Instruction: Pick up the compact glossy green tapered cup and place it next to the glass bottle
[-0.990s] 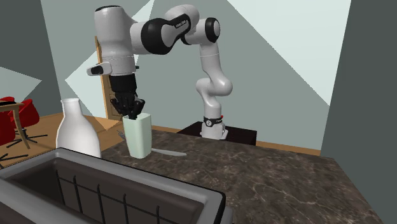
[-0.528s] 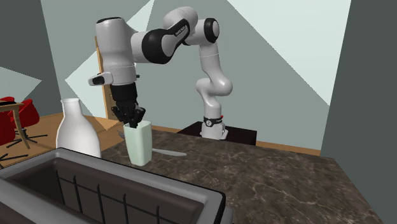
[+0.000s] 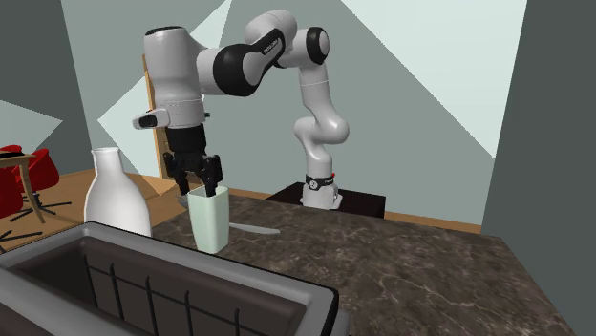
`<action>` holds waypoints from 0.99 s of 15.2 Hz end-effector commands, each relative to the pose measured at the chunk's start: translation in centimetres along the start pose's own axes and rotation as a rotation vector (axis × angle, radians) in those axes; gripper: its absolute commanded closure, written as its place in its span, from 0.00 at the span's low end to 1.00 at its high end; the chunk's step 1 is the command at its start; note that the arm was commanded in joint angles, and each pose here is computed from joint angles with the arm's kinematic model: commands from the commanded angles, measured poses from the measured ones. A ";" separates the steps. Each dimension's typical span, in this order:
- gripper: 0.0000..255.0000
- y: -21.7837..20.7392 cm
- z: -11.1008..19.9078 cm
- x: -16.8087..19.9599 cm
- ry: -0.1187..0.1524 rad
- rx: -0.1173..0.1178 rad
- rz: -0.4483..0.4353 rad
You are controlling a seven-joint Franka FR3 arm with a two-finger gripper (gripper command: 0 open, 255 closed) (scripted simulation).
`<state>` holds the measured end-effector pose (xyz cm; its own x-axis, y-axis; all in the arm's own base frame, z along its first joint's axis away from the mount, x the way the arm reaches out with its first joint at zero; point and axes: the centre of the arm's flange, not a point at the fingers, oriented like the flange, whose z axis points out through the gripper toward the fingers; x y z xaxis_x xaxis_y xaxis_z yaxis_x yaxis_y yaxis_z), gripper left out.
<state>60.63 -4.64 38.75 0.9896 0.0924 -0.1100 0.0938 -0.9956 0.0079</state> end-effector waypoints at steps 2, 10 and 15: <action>0.00 0.0 0.0 0.0 0.000 0.000 0.000; 0.00 0.0 -5.0 0.0 0.000 0.000 0.000; 0.00 0.0 -5.0 0.0 0.000 0.000 0.000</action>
<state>61.18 -4.54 43.72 0.9896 0.0924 -0.1099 0.0938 -0.9956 0.0079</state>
